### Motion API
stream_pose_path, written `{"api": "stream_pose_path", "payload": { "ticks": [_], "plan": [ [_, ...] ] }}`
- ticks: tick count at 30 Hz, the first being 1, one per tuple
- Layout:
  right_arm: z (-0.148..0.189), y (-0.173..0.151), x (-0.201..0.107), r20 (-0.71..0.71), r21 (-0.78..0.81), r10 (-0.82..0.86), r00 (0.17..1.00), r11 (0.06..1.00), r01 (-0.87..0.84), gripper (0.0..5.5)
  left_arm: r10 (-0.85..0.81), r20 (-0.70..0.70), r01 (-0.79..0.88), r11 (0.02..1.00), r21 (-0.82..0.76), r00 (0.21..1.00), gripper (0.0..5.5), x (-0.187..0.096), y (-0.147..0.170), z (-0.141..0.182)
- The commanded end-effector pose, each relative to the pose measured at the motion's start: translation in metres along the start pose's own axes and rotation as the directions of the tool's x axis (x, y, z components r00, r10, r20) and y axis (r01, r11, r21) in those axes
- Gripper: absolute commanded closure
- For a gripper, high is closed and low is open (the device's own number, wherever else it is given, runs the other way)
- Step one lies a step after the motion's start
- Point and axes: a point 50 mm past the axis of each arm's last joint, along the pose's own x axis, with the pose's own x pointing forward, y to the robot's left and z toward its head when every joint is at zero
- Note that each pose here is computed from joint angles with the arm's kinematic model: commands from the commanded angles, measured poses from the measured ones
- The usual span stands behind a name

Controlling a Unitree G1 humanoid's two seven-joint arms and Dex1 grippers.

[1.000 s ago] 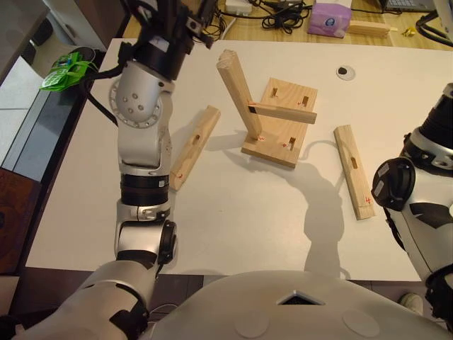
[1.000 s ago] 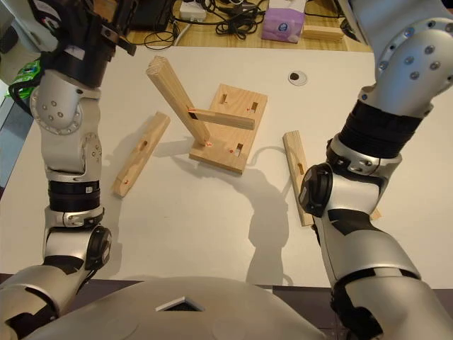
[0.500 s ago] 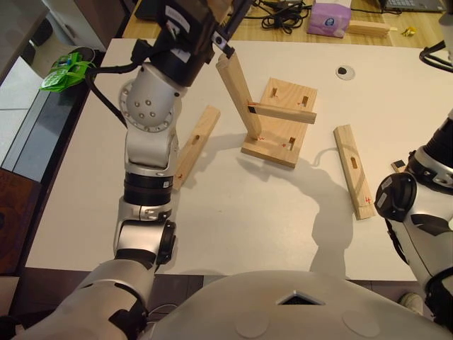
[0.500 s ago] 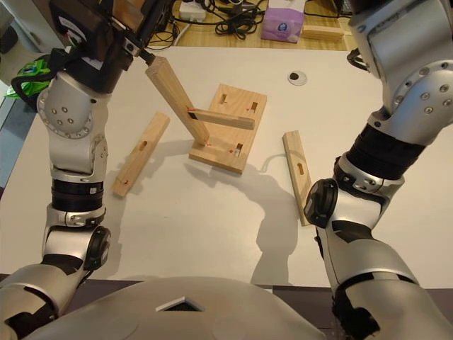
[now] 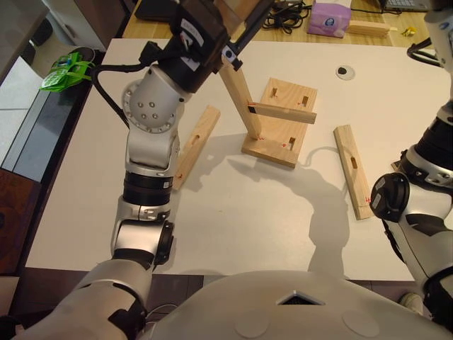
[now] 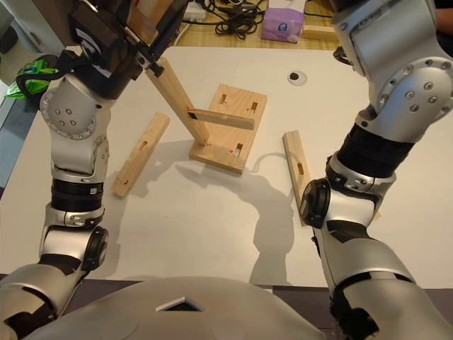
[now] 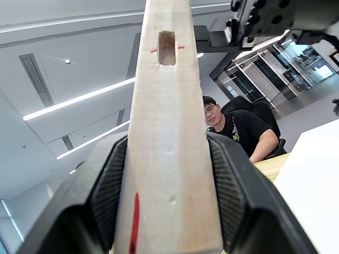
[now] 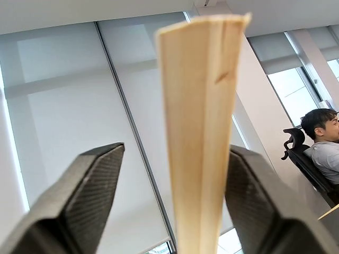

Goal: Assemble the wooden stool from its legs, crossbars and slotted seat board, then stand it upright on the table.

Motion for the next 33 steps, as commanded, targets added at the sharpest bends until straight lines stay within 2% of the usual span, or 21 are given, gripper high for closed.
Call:
{"api": "stream_pose_path", "payload": {
  "ticks": [1, 7, 16, 17, 23, 26, 28, 30, 32, 33],
  "plan": [
    [0.009, 0.006, 0.001, -0.002, -0.051, 0.04, 0.999, 0.998, -0.04, 3.17, -0.046, 0.006, 0.045, 0.998, 0.04, 0.999, 3.43, -0.001, -0.001, 0.002],
    [0.006, 0.014, -0.009, -0.012, -0.063, 0.117, 0.993, 0.991, -0.118, 4.22, -0.056, -0.01, 0.057, 0.996, 0.075, 0.998, 3.43, -0.005, 0.002, 0.001],
    [0.01, 0.015, -0.011, 0.054, -0.045, 0.14, 0.989, 0.989, -0.138, 4.32, -0.025, 0.009, 0.024, 0.995, 0.094, 1.0, 3.44, 0.0, 0.007, 0.006],
    [0.011, 0.015, -0.012, 0.06, -0.051, 0.138, 0.989, 0.989, -0.136, 4.32, -0.004, 0.018, 0.002, 0.994, 0.108, 1.0, 3.07, 0.002, 0.009, 0.009],
    [0.029, 0.011, -0.031, 0.206, -0.122, 0.053, 0.977, 0.992, -0.028, 4.48, 0.122, 0.076, -0.132, 0.982, 0.136, 0.99, 2.16, 0.011, 0.024, 0.021],
    [0.038, 0.005, -0.04, 0.272, -0.175, -0.014, 0.962, 0.983, 0.063, 4.48, 0.208, 0.049, -0.213, 0.964, 0.161, 0.977, 1.75, 0.001, 0.035, 0.021],
    [0.049, 0.0, -0.05, 0.324, -0.225, -0.074, 0.943, 0.962, 0.152, 4.48, 0.293, -0.081, -0.277, 0.947, 0.165, 0.953, 1.43, -0.027, 0.046, 0.0],
    [0.059, -0.008, -0.061, 0.36, -0.279, -0.147, 0.921, 0.925, 0.257, 4.48, 0.368, -0.276, -0.359, 0.929, 0.086, 0.888, 1.16, -0.064, 0.047, -0.032],
    [0.044, -0.021, -0.07, 0.278, -0.45, -0.244, 0.929, 0.821, 0.351, 4.48, 0.266, -0.557, -0.35, 0.936, -0.046, 0.787, 1.16, -0.103, 0.016, -0.076],
    [0.031, -0.028, -0.074, 0.231, -0.511, -0.289, 0.929, 0.777, 0.368, 4.48, 0.192, -0.652, -0.348, 0.93, -0.117, 0.733, 1.16, -0.12, -0.005, -0.09]
  ]
}}
